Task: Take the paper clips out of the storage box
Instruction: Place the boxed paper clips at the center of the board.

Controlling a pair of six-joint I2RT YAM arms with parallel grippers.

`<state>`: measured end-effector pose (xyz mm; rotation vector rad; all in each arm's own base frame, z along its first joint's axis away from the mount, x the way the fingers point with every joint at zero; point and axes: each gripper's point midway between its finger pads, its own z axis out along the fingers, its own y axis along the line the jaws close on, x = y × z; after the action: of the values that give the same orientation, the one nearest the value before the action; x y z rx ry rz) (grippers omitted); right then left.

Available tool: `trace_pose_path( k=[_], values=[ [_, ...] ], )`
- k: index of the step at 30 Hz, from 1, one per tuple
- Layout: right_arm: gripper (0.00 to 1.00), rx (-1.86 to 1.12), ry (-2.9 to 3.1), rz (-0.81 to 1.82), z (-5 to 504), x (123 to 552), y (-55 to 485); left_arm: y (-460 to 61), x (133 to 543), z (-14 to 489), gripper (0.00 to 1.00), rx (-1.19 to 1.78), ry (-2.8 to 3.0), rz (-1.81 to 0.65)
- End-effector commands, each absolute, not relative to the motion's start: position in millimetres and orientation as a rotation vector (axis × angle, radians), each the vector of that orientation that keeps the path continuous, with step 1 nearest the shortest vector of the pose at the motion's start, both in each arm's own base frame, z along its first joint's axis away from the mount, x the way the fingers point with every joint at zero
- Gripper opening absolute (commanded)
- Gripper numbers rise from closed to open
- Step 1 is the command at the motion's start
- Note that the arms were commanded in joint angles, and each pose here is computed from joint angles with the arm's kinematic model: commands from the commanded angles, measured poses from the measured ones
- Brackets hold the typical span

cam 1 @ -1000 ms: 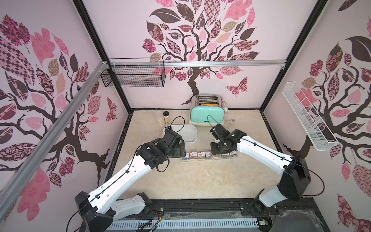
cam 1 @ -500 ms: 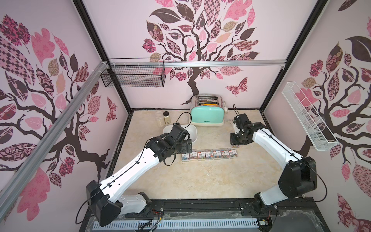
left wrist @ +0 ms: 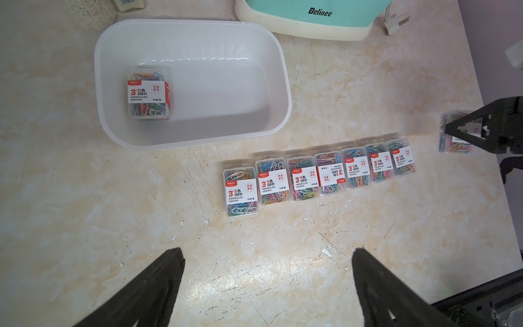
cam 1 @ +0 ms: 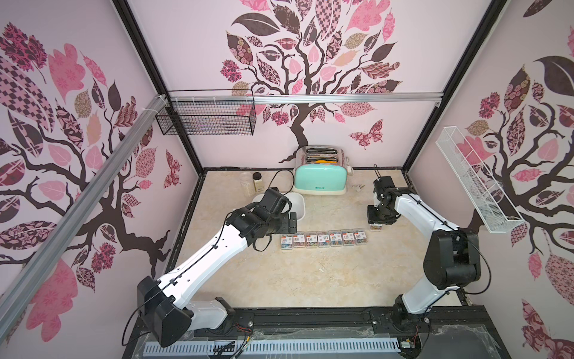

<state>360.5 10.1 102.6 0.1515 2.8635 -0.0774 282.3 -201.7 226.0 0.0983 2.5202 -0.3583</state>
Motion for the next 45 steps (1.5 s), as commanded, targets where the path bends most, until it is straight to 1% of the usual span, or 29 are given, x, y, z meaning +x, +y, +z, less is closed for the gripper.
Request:
trace_pose_path(
  k=[1, 11, 24, 30, 35, 37, 40, 43, 45],
  values=[
    [0.34, 0.177, 2.847, -0.132, 99.9, 375.0, -3.5, -207.1, 287.3, 226.7, 0.98, 0.135, 2.510, -0.385],
    [0.35, 0.196, 2.944, -0.175, 61.8, 367.9, -7.2, -209.4, 293.2, 217.8, 0.98, 0.147, 2.530, -0.416],
    [0.37, 0.243, 2.982, -0.098, 43.2, 349.4, 1.3, -212.7, 297.1, 211.9, 0.98, 0.155, 2.540, -0.431],
    [0.40, 0.252, 2.992, -0.095, 37.5, 344.4, 1.4, -212.8, 296.9, 211.7, 0.98, 0.149, 2.540, -0.434],
    [0.47, 0.256, 2.990, -0.101, 35.3, 346.6, 1.2, -213.2, 297.0, 211.3, 0.98, 0.145, 2.541, -0.438],
    [0.52, 0.262, 2.985, -0.100, 36.2, 347.7, 0.9, -212.7, 297.1, 210.3, 0.98, 0.146, 2.542, -0.434],
    [0.57, 0.266, 2.975, -0.106, 38.7, 348.8, 0.0, -213.4, 297.4, 208.4, 0.98, 0.144, 2.548, -0.435],
    [0.67, 0.272, 2.966, -0.103, 42.4, 350.4, 0.1, -214.6, 297.7, 208.2, 0.98, 0.143, 2.548, -0.441],
    [0.69, 0.276, 2.957, -0.103, 45.4, 352.3, 0.0, -215.0, 298.1, 207.8, 0.98, 0.144, 2.549, -0.441]
  ],
)
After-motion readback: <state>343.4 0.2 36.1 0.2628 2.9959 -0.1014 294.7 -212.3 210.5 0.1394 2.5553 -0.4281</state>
